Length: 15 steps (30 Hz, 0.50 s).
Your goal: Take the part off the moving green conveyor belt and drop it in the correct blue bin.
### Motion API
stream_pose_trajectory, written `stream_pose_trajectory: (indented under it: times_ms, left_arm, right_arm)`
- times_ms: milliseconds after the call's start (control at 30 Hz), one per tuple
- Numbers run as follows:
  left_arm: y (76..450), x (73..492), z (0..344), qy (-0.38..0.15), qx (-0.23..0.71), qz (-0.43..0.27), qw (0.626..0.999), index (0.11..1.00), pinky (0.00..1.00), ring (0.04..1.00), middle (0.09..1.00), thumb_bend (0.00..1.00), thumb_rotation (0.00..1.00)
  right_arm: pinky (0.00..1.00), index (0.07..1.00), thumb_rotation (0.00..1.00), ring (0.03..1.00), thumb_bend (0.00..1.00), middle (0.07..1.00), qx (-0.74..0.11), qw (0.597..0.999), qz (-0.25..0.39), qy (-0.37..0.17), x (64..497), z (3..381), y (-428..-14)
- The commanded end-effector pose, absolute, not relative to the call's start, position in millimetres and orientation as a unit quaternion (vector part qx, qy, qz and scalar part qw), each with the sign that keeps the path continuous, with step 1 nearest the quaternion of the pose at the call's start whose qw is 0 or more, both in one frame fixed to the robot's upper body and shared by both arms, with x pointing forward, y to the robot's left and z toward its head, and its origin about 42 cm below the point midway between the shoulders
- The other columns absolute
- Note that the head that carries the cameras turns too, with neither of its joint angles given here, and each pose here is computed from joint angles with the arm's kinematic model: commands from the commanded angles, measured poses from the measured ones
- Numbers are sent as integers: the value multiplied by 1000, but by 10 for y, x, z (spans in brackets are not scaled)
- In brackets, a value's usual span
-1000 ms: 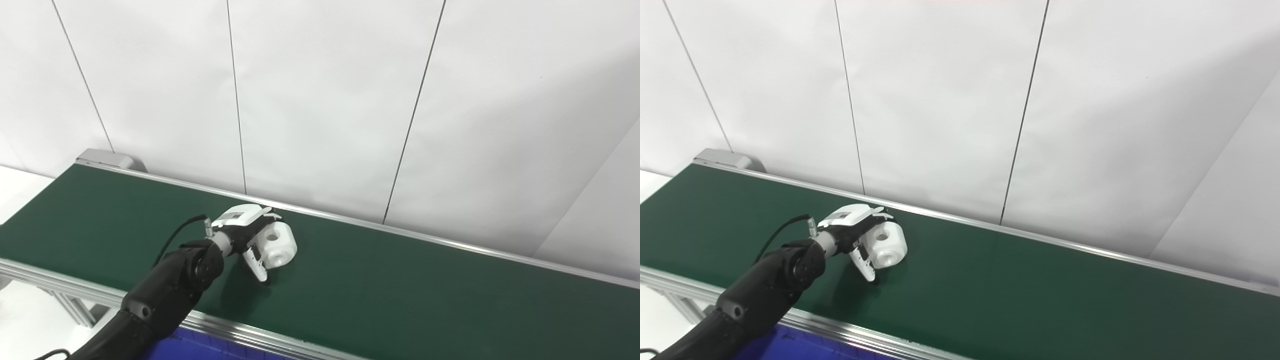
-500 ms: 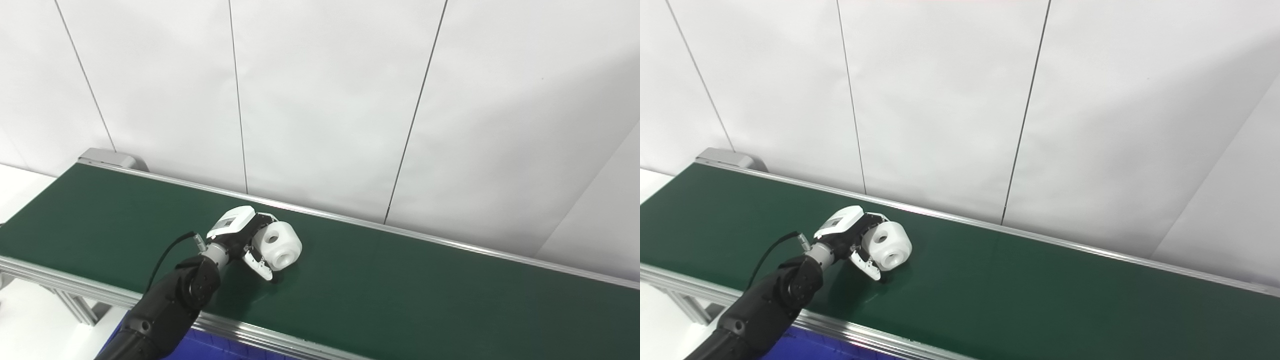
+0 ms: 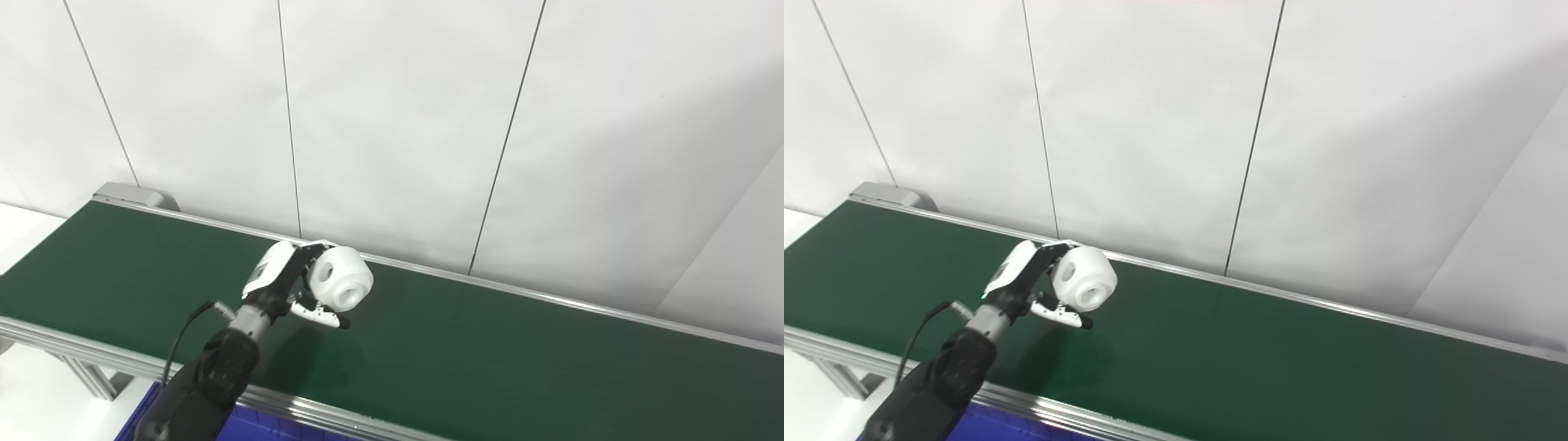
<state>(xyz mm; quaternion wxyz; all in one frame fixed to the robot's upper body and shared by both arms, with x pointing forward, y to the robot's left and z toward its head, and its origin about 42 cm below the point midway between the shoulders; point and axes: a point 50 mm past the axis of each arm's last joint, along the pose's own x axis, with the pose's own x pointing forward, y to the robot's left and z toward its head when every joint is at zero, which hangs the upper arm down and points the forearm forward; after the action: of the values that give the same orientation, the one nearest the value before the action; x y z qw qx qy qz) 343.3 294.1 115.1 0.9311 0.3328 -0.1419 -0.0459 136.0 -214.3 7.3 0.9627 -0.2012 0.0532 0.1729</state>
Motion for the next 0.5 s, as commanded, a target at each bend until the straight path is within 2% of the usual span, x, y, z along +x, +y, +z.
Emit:
stream_pose_trajectory:
  times_ms: [0,100,267,467]
  left_arm:
    - [3097,3300,1332,-195,323,-55,924,475,412,454,514,499,0]
    - [3189,3027,1320,-203,313,-70,925,469,436,461,521,499,0]
    - [3288,2501,1240,-179,319,-105,925,465,444,460,527,498,0]
    - [3214,2137,1053,-148,338,-155,916,457,477,460,539,497,0]
  right_arm:
    - [747,953,344,878,887,927,-195,966,168,19,1383,199,-2115]
    - [748,947,335,875,891,924,-195,967,166,10,1375,256,-2101]
    - [766,943,318,876,893,925,-190,969,160,3,1333,397,-2076]
    - [796,954,377,884,885,933,-189,970,155,7,1293,540,-2077]
